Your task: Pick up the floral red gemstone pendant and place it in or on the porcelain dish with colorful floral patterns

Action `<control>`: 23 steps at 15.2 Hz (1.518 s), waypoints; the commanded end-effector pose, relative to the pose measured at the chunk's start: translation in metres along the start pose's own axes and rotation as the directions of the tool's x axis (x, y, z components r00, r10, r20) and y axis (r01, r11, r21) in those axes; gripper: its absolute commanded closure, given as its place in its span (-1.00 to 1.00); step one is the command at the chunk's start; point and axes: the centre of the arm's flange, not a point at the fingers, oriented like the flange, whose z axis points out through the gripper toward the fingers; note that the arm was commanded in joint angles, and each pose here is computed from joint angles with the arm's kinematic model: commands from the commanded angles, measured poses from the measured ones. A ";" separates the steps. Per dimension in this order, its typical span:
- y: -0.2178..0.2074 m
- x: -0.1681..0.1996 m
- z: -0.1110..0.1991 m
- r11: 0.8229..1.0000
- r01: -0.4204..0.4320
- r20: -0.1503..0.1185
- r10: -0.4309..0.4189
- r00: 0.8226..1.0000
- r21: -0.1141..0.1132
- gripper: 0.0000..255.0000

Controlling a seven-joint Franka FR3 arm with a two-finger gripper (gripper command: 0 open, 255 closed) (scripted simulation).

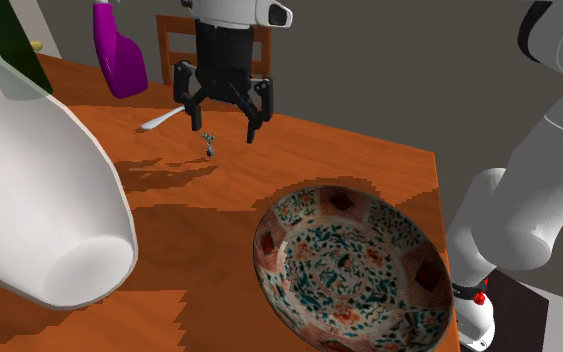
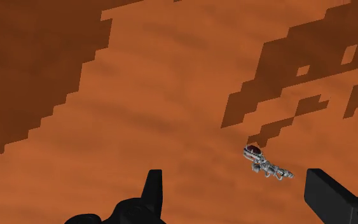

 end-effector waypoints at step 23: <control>-0.002 -0.001 0.034 1.000 -0.005 0.001 0.005 1.000 0.002 1.00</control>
